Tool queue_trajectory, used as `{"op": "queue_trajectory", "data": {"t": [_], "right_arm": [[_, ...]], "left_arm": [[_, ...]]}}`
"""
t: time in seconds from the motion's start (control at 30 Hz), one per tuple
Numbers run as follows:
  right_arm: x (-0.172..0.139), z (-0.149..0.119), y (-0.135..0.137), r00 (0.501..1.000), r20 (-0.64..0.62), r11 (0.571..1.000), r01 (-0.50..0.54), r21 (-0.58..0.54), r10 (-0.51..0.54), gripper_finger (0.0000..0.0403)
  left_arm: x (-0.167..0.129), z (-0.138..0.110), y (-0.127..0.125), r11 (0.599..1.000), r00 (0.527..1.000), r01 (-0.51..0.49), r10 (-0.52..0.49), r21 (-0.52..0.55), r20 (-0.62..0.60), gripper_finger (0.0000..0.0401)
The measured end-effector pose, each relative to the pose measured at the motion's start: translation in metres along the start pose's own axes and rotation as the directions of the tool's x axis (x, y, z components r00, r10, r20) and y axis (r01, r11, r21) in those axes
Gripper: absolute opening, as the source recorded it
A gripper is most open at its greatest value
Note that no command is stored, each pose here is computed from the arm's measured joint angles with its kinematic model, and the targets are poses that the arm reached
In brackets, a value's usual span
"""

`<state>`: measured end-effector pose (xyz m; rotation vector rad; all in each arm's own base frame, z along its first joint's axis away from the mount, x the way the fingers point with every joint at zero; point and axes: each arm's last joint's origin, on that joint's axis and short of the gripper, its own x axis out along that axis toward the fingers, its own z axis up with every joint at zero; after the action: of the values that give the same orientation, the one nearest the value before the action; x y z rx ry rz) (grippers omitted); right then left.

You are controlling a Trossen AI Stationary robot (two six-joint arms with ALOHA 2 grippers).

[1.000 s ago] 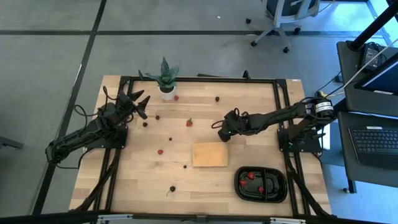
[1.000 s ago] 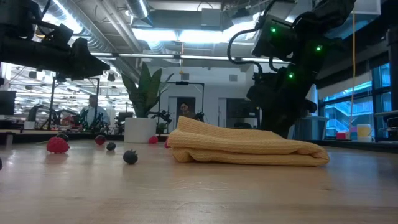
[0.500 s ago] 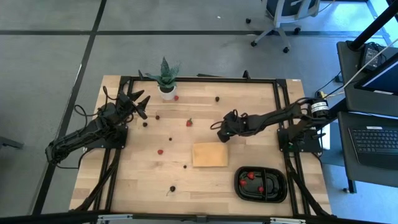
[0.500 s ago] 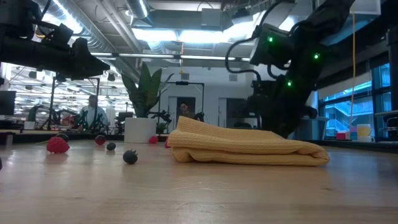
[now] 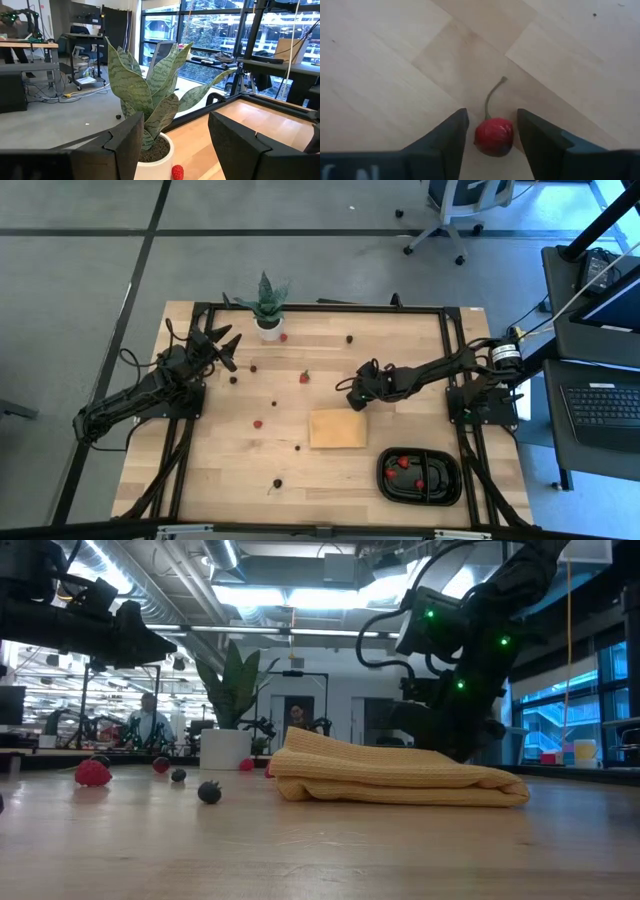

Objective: Pick and placing Produce into tupperware
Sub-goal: Put the top red cherry into the black container

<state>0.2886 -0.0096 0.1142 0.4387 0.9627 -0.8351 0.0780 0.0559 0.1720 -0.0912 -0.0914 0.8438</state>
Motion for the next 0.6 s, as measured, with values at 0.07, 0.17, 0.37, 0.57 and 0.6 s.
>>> {"op": "queue_trajectory", "data": {"t": [0.07, 0.17, 0.37, 0.57, 0.6], "right_arm": [[0.0, 0.0, 0.0, 1.0, -0.003, 1.0, 0.0, -0.004, 0.0, 0.0156], [0.0, 0.0, 0.0, 1.0, -0.005, 1.0, -0.002, -0.008, 0.002, 0.013], [-0.003, 0.005, 0.004, 1.0, -0.022, 0.996, -0.007, -0.093, 0.005, 0.0084], [-0.027, 0.019, 0.015, 0.987, -0.158, 0.986, 0.01, -0.166, -0.037, 0.0076], [-0.034, 0.019, 0.017, 0.979, -0.194, 0.984, 0.022, -0.176, -0.057, 0.0078]], "left_arm": [[0.0, 0.0, 0.0, 1.0, 1.0, 0.0, 0.0, 0.0, 0.0, 0.0215], [0.0, 0.0, 0.0, 1.0, 1.0, 0.0, 0.0, 0.0, 0.0, 0.0215], [0.0, 0.0, 0.0, 1.0, 1.0, 0.0, 0.0, 0.0, 0.0, 0.0215], [0.0, 0.0, 0.0, 1.0, 1.0, 0.0, 0.0, 0.0, 0.0, 0.0215], [0.0, 0.0, 0.0, 1.0, 1.0, 0.0, 0.0, 0.0, 0.0, 0.0215]]}}
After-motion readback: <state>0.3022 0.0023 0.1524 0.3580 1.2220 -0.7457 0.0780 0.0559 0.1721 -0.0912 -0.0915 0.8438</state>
